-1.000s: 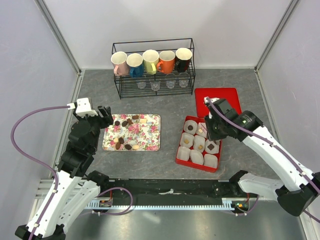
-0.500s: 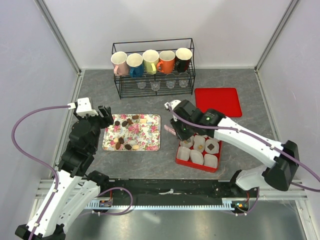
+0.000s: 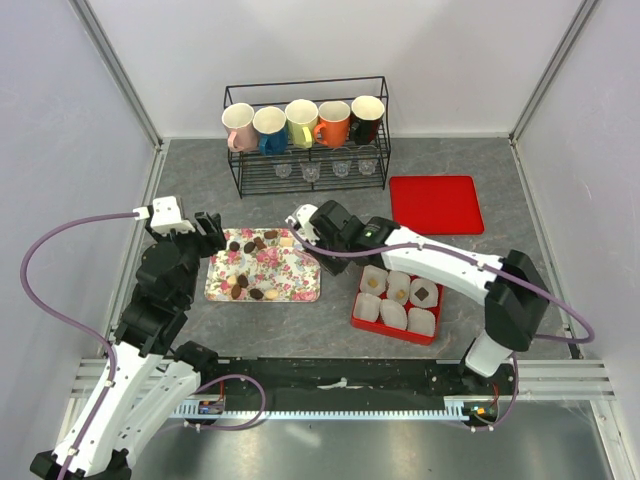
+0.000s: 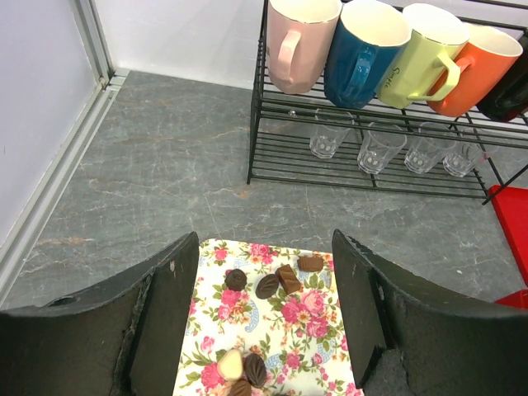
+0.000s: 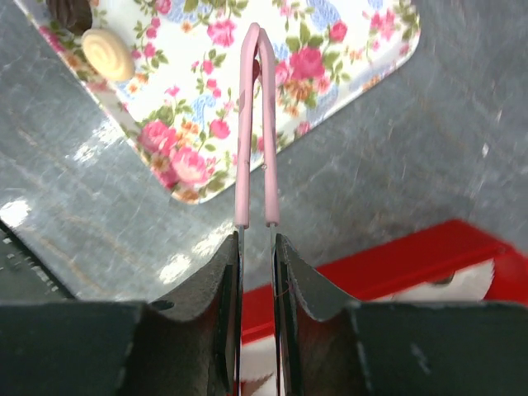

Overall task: Pack the chocolate
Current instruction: Pick up the fake chocolate from the plate.

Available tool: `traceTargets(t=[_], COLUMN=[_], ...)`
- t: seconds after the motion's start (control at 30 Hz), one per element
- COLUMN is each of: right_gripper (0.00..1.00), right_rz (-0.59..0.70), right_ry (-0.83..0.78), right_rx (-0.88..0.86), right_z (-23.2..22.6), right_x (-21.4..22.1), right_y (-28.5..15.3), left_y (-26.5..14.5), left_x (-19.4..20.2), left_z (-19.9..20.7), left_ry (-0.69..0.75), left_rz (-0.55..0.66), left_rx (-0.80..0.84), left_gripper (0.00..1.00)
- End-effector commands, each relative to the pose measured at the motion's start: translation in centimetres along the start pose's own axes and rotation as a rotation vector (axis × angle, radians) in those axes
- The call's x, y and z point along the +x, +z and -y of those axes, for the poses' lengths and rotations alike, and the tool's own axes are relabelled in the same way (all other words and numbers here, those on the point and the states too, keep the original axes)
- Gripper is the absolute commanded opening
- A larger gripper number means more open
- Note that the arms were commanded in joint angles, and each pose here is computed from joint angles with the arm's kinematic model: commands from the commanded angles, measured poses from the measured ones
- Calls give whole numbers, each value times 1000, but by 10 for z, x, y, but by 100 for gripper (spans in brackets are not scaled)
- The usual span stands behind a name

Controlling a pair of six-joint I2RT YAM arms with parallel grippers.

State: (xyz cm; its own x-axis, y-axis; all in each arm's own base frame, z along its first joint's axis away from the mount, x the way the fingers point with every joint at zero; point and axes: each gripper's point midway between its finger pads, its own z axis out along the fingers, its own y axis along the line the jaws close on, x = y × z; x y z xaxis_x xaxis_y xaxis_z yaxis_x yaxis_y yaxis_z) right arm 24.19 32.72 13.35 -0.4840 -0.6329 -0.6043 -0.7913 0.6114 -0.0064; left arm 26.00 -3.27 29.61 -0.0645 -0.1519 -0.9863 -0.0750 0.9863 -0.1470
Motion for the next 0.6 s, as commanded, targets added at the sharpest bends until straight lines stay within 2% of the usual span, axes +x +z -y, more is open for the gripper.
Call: traceTargets(t=[0.0,0.27,0.57], right_gripper=[27,31,36], right_rz=[101,103,110], right_ry=[-153,-214,-266], right_rx=[5,-30,-82], right_z=[9,35,44], right_x=[-42,-57,-66], right_y=[13,34,50], left_y=[0,2,4], left_x=[-5,-3,-1], left_z=[-1,0,2], left_ry=[-36,-32,-27], left_rz=[21,14,4], left_rx=[-11,-8,-3], left_gripper=[72,72,72])
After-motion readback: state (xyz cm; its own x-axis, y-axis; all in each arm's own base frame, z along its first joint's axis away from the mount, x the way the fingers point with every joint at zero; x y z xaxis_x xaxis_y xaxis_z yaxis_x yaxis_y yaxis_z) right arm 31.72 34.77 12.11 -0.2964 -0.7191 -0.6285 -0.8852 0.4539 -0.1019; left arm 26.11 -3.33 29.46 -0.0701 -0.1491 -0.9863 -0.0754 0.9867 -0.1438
